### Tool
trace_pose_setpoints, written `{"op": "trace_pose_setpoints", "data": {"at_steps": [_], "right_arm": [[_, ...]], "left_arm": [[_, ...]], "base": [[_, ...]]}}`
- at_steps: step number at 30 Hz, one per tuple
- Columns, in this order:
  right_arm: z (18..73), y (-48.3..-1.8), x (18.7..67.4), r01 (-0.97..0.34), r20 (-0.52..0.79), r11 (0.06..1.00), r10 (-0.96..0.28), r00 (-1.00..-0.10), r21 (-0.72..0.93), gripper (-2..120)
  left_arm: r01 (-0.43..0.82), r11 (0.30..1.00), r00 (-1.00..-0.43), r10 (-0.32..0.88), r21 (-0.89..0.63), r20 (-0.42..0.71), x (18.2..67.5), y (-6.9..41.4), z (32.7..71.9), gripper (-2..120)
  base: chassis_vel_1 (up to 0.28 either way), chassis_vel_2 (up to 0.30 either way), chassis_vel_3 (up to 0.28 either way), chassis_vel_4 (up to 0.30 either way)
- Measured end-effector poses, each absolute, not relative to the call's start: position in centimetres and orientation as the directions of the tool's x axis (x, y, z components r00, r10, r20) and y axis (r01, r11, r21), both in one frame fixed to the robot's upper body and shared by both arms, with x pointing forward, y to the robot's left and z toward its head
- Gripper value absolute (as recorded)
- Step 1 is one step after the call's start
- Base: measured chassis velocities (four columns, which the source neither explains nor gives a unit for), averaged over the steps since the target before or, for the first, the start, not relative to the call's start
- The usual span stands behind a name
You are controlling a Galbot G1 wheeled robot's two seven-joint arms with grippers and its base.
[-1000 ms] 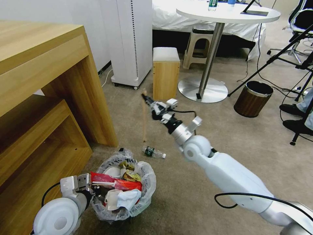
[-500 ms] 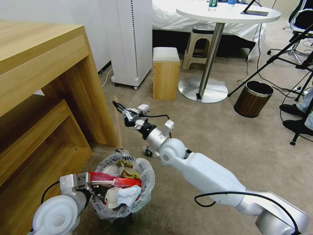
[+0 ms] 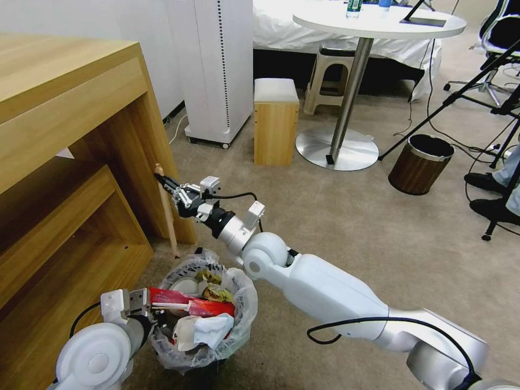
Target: Pick up the trash bin and place the garbage on the floor into it.
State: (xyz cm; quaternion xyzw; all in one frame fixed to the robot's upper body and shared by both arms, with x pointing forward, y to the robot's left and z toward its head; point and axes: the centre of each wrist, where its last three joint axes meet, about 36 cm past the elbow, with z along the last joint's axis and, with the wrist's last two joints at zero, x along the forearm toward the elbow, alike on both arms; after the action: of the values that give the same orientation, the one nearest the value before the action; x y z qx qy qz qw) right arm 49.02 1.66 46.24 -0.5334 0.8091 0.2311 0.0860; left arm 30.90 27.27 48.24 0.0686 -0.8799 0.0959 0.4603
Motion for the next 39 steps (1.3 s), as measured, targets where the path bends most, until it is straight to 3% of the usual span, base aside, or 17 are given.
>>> {"op": "trace_pose_setpoints", "data": {"at_steps": [20,39], "right_arm": [[43.4,3.5,45.4,-0.913,-0.326,0.265,-0.873,-0.363,0.309,0],[40.2,-0.8,45.3,-0.923,-0.235,0.304,-0.904,-0.358,0.235,0]], "left_arm": [[-0.230,0.966,-0.565,-0.033,-0.118,0.824,31.4,27.2,47.7,0],[-0.227,0.968,-0.569,-0.039,-0.112,0.821,32.4,27.6,47.7,0]], "base": [[0.000,0.000,0.000,0.000],[0.000,0.000,0.000,0.000]]}}
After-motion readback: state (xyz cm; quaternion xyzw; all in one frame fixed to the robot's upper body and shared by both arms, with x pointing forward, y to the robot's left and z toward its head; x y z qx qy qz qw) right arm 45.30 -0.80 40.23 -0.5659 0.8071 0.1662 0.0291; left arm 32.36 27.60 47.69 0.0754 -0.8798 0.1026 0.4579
